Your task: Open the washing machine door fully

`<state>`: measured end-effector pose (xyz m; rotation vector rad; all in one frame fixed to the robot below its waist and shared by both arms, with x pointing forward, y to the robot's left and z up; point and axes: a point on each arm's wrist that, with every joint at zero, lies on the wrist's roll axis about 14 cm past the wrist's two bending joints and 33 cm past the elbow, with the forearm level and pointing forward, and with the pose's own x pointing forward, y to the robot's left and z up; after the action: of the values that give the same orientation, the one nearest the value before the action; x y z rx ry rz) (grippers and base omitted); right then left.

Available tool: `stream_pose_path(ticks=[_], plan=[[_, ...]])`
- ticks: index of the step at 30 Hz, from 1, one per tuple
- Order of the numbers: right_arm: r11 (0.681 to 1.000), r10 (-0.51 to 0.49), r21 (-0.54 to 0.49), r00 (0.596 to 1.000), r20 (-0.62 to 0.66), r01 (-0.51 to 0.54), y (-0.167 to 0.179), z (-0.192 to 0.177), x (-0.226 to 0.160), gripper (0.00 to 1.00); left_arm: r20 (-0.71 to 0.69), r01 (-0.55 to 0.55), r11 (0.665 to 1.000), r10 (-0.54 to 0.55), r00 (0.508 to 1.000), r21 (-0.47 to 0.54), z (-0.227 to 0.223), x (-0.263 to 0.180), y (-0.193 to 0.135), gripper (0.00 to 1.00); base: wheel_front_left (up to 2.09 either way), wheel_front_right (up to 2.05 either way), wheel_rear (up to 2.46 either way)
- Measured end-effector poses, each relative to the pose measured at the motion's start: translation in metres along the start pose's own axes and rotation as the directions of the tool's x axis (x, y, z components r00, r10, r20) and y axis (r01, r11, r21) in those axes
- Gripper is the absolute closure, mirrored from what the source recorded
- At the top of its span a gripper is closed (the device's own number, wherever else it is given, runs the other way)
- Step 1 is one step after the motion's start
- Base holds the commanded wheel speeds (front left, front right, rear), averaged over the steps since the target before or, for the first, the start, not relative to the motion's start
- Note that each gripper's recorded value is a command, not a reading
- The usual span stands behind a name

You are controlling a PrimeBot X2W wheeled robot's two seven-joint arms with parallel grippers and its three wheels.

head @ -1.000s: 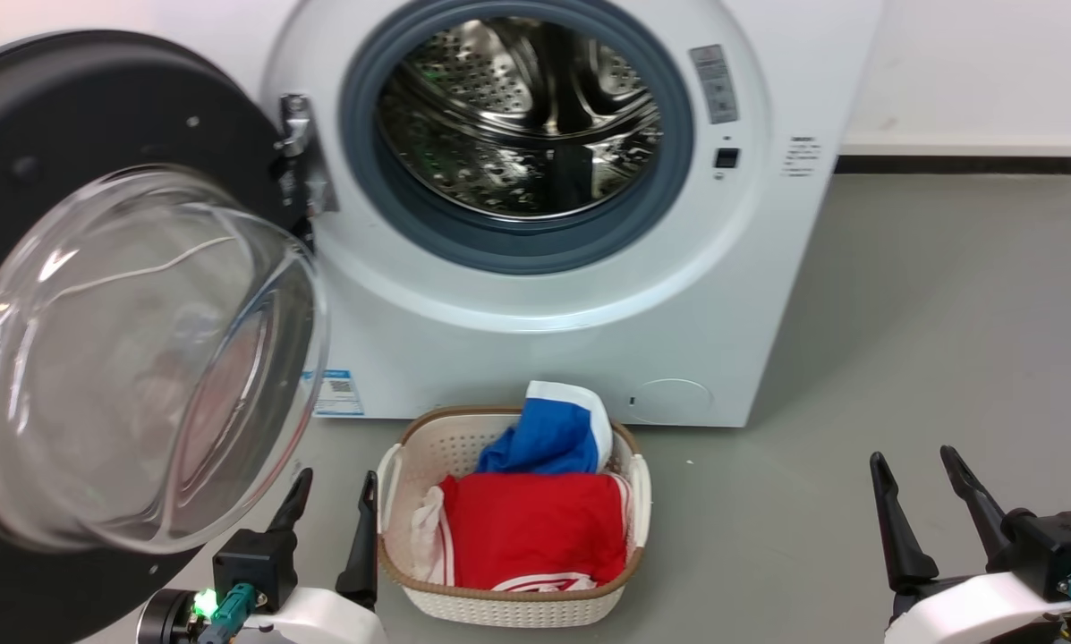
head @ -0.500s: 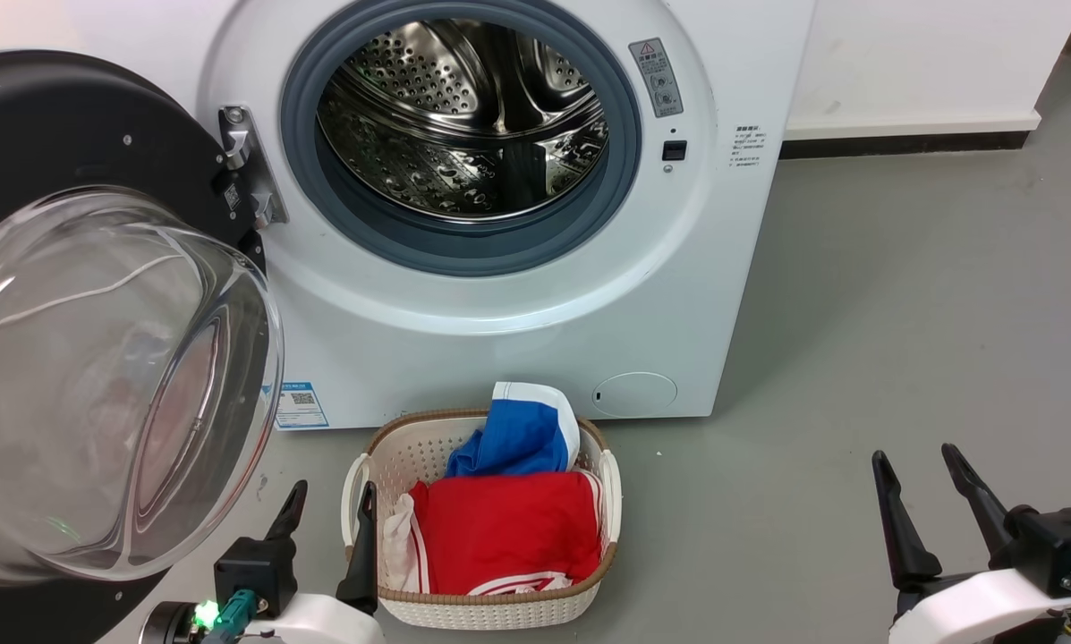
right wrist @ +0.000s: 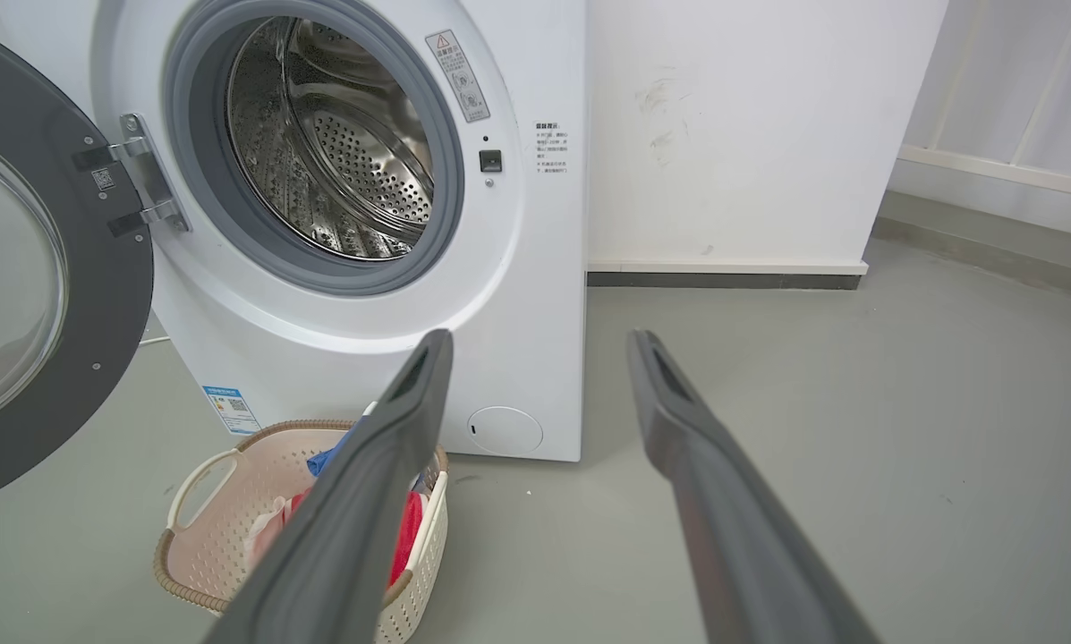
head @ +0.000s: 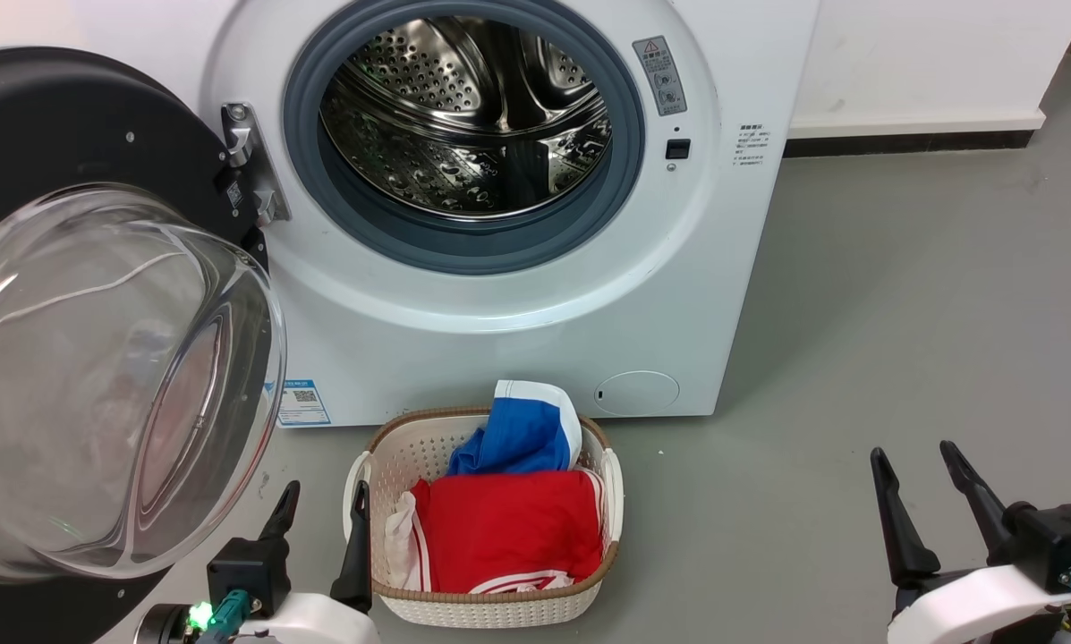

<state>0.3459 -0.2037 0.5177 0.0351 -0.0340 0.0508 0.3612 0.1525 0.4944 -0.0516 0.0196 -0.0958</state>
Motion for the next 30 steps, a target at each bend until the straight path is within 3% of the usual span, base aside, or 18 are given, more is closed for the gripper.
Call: stream_pose_path(ticks=[1, 2, 7, 14, 30], plan=[[1.0, 0.0, 0.0, 1.0, 0.0, 0.0, 0.0, 0.0, 0.0, 0.0, 0.001, -0.001, 1.0, 0.001, 1.0, 0.0, 0.0, 0.0, 0.0, 0.0, 0.0, 0.0, 0.0], [1.0, 0.0, 0.0, 1.0, 0.0, 0.0, 0.0, 0.0, 0.0, 1.0, 0.001, 0.0, 1.0, 0.0, 1.0, 0.0, 0.0, 0.0, 0.0, 1.0, 0.0, 0.0, 0.0], [1.0, -0.011, 0.023, 0.997, -0.074, 0.012, 0.0, -0.024, -0.009, 1.0, -0.07, -0.008, 1.0, 0.007, 0.998, -0.02, -0.023, -0.01, -0.003, 1.0, 0.0, 0.0, 0.0], [0.987, -0.031, 0.157, 0.995, -0.091, 0.045, -0.003, -0.028, -0.008, 1.0, -0.115, -0.049, 0.987, 0.031, 0.993, -0.155, -0.029, -0.009, 0.003, 1.0, 0.0, 0.0, 0.0], [0.897, -0.059, 0.433, 0.994, -0.09, 0.092, -0.006, -0.027, 0.0, 1.0, -0.16, -0.121, 0.898, 0.057, 0.985, -0.424, -0.03, -0.002, 0.014, 1.0, 0.0, 0.0, 0.0]])
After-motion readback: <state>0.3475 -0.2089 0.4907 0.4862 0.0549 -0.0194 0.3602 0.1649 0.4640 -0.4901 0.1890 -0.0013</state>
